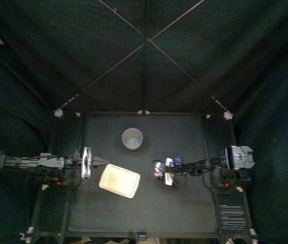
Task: Pick the pink ball then place it on the pink plate
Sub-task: Place pink ball on the pink plate
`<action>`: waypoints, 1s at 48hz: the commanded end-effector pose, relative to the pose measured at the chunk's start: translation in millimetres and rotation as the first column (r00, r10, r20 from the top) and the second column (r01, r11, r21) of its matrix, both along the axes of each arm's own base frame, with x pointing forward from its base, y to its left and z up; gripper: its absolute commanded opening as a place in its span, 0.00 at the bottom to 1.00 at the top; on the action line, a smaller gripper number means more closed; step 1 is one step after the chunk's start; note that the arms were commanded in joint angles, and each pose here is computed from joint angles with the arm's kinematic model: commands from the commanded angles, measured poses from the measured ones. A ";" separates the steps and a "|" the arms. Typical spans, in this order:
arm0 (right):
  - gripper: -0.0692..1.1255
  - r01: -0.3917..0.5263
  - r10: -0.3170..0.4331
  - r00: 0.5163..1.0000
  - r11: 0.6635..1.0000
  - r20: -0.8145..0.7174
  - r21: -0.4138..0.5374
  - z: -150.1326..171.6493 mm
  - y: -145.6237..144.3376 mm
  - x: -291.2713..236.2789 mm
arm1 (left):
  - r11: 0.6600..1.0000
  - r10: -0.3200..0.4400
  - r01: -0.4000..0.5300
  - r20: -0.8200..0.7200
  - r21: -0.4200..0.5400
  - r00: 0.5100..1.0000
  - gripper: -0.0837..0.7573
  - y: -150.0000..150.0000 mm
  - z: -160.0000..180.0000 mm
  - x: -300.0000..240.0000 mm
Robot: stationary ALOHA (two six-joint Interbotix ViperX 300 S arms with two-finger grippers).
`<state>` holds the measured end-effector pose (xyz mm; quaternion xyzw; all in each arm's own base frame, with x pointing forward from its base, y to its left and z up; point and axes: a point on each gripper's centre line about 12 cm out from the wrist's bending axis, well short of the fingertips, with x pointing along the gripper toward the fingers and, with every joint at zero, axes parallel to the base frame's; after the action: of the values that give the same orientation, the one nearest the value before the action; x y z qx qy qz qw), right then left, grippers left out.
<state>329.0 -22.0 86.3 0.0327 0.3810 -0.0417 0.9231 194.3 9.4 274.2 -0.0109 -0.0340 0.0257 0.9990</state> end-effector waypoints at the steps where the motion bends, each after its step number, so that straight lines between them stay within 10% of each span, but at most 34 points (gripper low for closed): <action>1: 0.61 -0.004 0.004 0.998 1.000 0.055 -0.006 15.2 -0.7 12.8 | 1.000 0.002 -0.002 0.020 -0.001 1.000 0.15 0.5 4.2 1.1; 21: 0.59 -0.129 0.142 0.953 0.990 0.269 -0.065 70.1 34.6 121.8 | 1.000 0.004 -0.004 0.023 0.000 1.000 0.15 0.8 3.2 0.6; 48: 0.68 -0.124 0.128 0.977 0.992 0.169 -0.034 21.6 42.0 214.8 | 1.000 -0.001 0.001 0.012 0.010 1.000 0.15 -0.3 -1.6 -0.2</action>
<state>531.1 20.4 86.9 -0.0010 0.3224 0.0166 0.9464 192.5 9.6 267.3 -0.0101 -0.0309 0.0264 0.9991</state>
